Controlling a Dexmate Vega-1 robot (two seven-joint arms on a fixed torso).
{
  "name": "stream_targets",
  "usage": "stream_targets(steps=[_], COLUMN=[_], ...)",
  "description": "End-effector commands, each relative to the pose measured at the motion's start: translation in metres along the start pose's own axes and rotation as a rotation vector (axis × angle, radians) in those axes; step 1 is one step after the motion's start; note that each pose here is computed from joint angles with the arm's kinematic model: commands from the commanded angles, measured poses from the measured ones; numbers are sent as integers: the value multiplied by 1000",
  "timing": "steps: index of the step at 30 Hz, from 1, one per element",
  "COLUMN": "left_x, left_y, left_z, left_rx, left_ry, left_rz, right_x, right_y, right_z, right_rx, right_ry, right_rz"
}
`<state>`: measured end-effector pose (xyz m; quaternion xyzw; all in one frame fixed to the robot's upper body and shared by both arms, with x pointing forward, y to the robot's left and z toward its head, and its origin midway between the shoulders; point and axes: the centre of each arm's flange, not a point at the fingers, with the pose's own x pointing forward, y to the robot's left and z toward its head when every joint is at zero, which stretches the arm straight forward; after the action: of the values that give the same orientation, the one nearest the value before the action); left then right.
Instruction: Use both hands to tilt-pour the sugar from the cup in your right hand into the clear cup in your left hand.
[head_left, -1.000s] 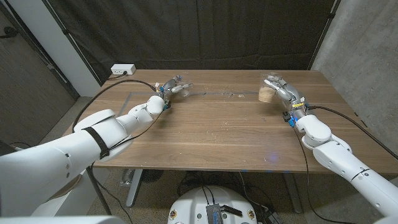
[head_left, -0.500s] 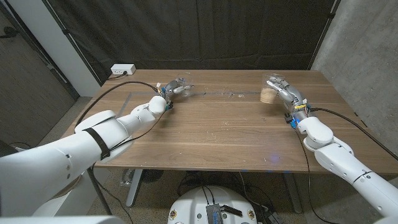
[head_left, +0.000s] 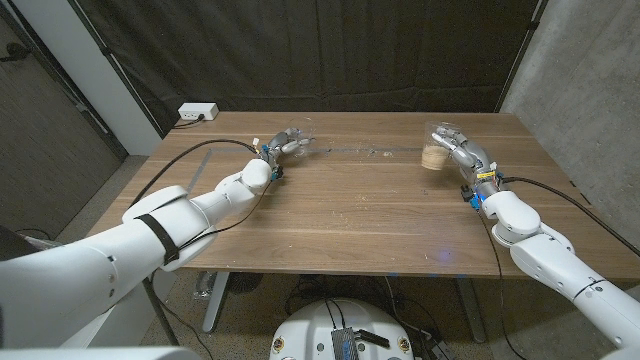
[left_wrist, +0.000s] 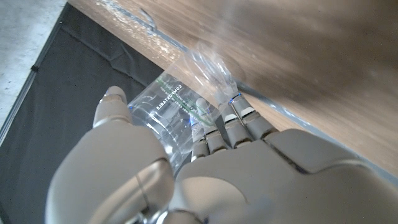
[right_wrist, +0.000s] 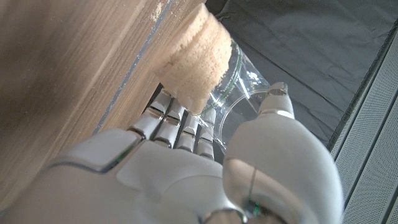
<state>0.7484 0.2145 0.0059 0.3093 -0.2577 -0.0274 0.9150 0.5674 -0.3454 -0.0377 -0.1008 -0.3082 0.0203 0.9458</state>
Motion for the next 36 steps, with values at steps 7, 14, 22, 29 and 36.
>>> stream_targets(steps=[7,14,22,29,36], left_x=[-4,-6,-7,-7,-12], left_y=[-17,-27,-35,-38,-35], left_z=[2,-5,-12,-15,-7], left_rx=[-116,-152,-180,-186,-172], left_ry=[-10,39,86,111,17], left_rz=[11,11,12,8,13], right_x=[-9,-11,-8,-6,-5], right_y=[-6,-10,-9,-6,-4], right_z=[-5,-7,-10,-12,-15], right_rx=[-11,-20,-36,-45,-37], right_ry=[33,55,55,50,36], right_rz=[6,10,23,22,3])
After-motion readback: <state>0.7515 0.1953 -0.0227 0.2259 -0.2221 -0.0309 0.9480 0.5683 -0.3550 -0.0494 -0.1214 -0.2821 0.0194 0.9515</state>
